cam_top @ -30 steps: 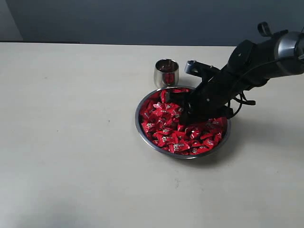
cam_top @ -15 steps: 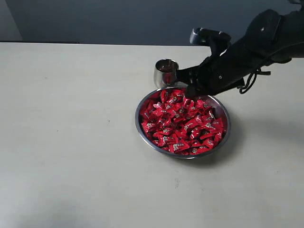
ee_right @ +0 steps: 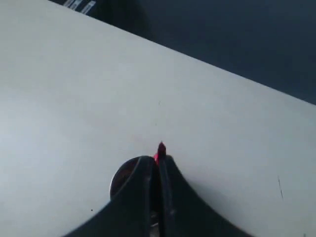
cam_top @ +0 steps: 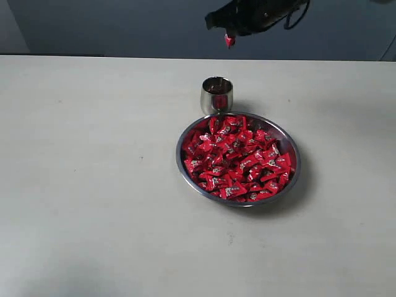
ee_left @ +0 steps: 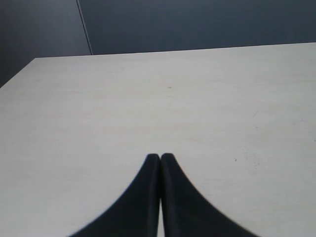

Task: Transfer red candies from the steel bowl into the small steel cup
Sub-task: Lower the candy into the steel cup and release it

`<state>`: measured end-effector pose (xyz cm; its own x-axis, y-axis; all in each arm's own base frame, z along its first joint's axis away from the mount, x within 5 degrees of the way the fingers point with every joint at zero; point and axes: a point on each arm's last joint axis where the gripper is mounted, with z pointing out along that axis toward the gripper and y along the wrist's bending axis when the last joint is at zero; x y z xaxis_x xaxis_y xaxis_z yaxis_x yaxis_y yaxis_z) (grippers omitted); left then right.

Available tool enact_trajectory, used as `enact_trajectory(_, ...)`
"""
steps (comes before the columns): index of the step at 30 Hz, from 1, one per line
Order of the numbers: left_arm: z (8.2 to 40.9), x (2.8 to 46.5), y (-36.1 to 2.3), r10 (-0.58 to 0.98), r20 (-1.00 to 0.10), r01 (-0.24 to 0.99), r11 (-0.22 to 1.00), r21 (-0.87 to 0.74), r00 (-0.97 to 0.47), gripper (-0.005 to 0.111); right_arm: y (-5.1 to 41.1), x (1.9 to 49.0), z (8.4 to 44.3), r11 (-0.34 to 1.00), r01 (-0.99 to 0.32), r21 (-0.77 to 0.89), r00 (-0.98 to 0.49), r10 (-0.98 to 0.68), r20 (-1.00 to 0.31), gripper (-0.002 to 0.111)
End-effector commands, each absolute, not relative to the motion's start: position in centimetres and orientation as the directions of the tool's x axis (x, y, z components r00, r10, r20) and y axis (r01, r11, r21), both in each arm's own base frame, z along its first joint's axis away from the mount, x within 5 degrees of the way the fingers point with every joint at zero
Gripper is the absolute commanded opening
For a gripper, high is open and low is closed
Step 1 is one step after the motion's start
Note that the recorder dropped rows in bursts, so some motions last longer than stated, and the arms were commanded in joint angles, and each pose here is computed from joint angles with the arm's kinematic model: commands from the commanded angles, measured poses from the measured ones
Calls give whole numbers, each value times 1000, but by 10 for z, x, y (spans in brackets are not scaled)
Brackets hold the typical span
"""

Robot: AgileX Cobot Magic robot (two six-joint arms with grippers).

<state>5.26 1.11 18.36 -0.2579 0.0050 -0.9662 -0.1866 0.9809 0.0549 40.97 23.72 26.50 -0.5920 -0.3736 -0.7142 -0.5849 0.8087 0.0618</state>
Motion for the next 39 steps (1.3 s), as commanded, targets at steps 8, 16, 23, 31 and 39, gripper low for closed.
enact_trajectory(8,183,53,11,9,-968,-181,982,55,-250,0,252,429,211,806,-579,125,-667,-380,-641,-1)
enact_trajectory(16,183,53,11,9,-968,-181,982,55,-250,0,254,432,200,802,-584,126,-668,-386,-636,-1)
enact_trajectory(23,183,53,11,9,-968,-181,982,55,-250,0,255,433,191,804,-578,141,-683,-381,-623,20)
enact_trajectory(31,183,53,11,9,-968,-181,982,55,-250,0,255,431,189,800,-581,148,-696,-394,-600,32)
enact_trajectory(39,183,53,11,9,-968,-181,982,55,-250,0,251,414,193,765,-619,180,-731,-476,-490,32)
